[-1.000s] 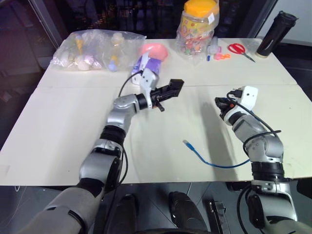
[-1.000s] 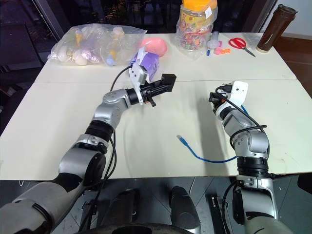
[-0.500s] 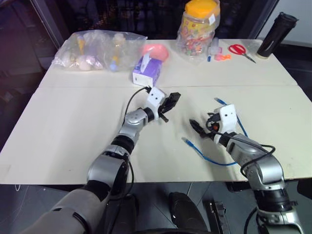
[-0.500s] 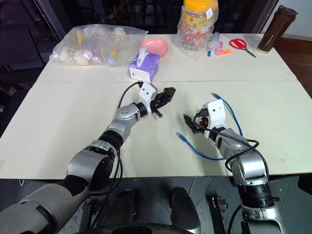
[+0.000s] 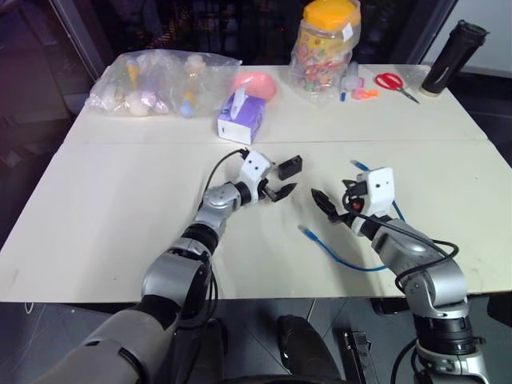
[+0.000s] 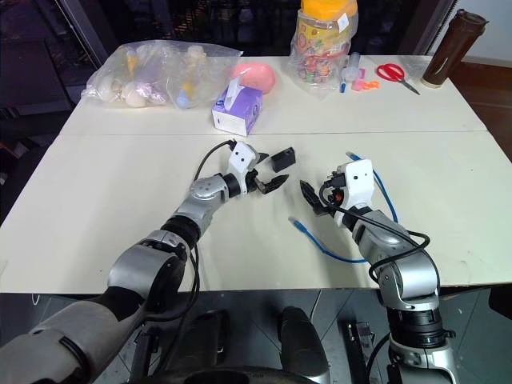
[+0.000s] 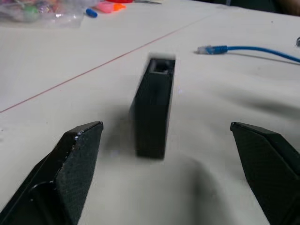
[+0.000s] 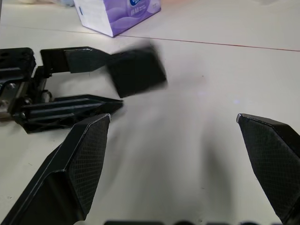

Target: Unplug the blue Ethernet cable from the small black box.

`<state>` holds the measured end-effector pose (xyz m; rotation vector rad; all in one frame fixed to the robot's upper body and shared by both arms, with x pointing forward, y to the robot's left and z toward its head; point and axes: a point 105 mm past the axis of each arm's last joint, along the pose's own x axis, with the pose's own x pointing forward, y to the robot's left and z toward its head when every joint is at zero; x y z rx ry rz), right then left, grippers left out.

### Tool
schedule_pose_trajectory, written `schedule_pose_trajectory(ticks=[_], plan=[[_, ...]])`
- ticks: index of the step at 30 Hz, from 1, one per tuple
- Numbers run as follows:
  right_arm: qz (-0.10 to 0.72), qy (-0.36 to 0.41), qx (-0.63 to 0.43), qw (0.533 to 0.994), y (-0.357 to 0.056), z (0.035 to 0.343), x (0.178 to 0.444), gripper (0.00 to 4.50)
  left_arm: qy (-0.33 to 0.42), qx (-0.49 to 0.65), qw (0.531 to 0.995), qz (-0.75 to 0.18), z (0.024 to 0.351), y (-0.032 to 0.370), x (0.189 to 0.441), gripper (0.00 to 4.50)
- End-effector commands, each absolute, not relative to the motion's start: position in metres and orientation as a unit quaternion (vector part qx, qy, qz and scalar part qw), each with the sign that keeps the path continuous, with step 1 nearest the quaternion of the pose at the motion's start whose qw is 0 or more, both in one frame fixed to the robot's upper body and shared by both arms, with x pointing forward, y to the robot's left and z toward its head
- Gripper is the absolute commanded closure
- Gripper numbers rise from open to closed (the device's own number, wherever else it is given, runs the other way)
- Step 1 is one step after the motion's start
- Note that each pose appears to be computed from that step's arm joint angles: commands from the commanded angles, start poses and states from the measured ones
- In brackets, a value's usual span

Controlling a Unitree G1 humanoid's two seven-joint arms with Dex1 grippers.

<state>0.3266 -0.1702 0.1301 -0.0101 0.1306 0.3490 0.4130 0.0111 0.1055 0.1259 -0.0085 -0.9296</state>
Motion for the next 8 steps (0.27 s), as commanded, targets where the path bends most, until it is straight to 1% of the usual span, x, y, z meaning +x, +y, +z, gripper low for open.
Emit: schedule_pose_trajectory(ticks=[1, 4, 8], plan=[[0.171, 0.034, -0.010, 0.985, -0.176, 0.145, 0.322, 0.00, -0.037, 0.062, 0.893, -0.443, 0.128, 0.032, 0.418, 0.02], [0.190, 0.032, -0.016, 0.981, -0.178, 0.146, 0.312, 0.00, -0.030, 0.054, 0.892, -0.448, 0.135, 0.066, 0.413, 0.02], [0.232, 0.032, -0.025, 0.972, -0.171, 0.148, 0.295, 0.00, 0.001, 0.054, 0.886, -0.461, 0.136, 0.090, 0.394, 0.02]])
